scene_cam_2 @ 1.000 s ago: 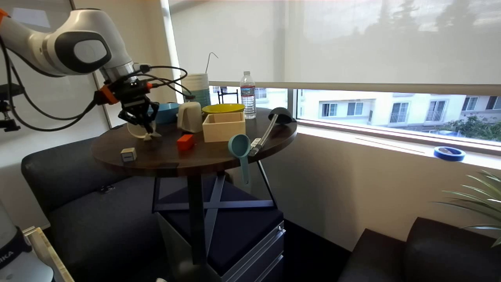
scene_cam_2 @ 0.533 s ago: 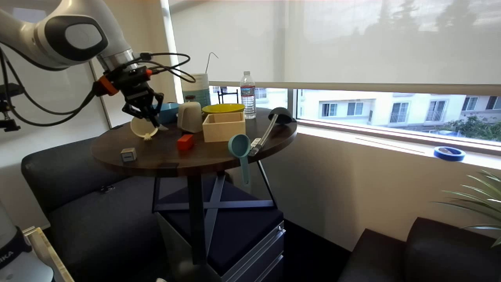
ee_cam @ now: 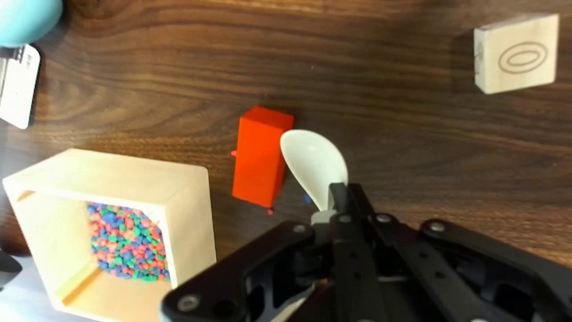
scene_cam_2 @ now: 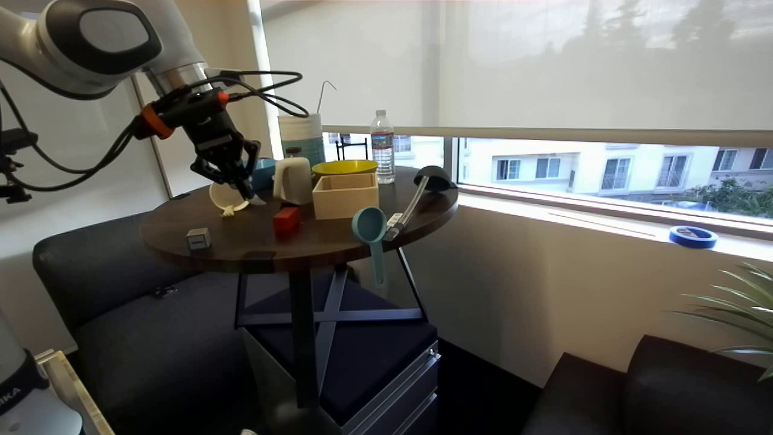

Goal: Remove the spoon and folk from the cup and put them on the table

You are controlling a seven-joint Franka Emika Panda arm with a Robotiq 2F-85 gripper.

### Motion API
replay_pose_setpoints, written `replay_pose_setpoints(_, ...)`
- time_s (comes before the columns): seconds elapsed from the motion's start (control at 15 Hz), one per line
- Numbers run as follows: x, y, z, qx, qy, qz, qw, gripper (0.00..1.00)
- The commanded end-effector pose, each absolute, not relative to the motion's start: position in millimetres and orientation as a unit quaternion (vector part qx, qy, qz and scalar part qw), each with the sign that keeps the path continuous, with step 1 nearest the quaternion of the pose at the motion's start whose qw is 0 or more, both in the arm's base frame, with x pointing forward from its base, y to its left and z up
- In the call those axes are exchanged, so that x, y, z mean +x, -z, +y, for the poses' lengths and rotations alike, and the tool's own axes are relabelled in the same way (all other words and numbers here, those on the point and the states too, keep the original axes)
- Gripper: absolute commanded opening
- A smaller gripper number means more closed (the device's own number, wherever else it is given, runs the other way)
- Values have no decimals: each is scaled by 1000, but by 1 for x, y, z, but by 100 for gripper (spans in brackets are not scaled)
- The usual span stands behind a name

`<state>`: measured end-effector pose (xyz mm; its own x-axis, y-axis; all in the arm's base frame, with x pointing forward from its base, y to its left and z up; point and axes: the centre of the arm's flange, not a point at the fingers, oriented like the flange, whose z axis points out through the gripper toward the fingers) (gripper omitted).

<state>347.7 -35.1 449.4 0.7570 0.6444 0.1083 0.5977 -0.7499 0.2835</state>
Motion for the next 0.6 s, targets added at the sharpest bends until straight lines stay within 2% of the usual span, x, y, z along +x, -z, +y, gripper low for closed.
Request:
replay_pose_setpoints(0.0,313,-421,-47,940,-79,308,122,1)
replay_pose_setpoints(0.53,310,-394,-34,972,-67,199,101,1)
